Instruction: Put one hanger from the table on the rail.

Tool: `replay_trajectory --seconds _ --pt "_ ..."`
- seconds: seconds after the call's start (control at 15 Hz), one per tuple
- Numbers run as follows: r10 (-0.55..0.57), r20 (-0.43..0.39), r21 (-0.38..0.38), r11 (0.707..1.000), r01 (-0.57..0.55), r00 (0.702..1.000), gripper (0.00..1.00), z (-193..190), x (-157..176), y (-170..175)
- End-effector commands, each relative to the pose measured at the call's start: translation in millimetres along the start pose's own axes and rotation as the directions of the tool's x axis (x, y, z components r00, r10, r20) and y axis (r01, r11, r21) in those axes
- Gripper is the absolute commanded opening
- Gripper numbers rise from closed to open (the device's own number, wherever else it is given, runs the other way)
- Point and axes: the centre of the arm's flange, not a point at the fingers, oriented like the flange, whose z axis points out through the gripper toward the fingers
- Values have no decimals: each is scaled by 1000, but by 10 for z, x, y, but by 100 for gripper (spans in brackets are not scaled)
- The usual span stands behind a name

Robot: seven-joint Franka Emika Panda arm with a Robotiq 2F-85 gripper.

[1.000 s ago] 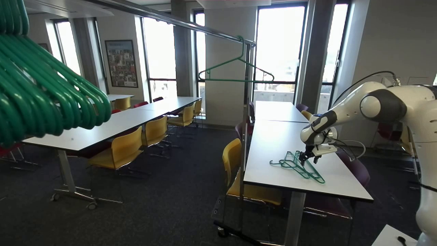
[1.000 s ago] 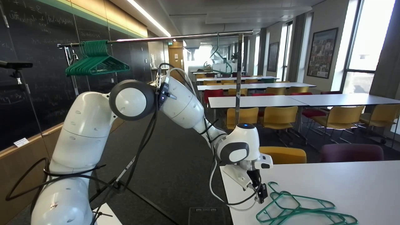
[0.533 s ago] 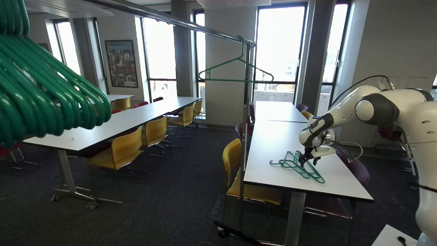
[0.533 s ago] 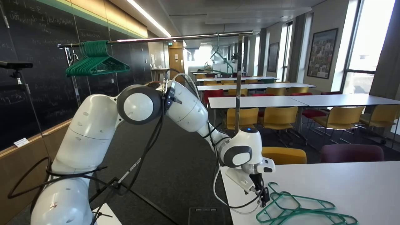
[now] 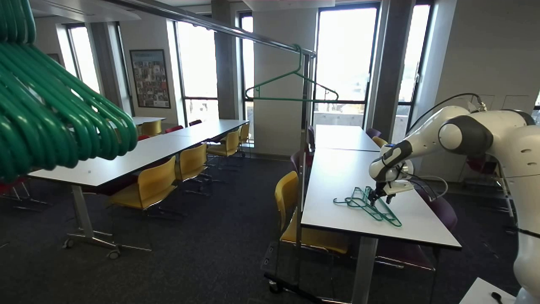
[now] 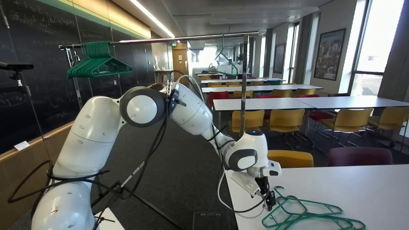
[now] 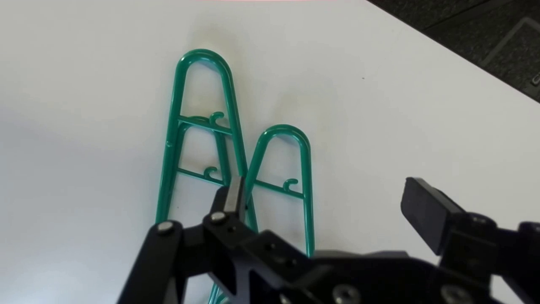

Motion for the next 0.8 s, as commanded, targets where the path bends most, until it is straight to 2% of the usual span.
replay_trajectory --seconds 0.0,0.47,0.73 --pt "44 -25 -10 999 -44 999 100 44 39 -35" --pt "102 27 -23 995 -101 994 100 418 155 -97" --pt "115 30 -33 993 -114 993 100 631 263 -93"
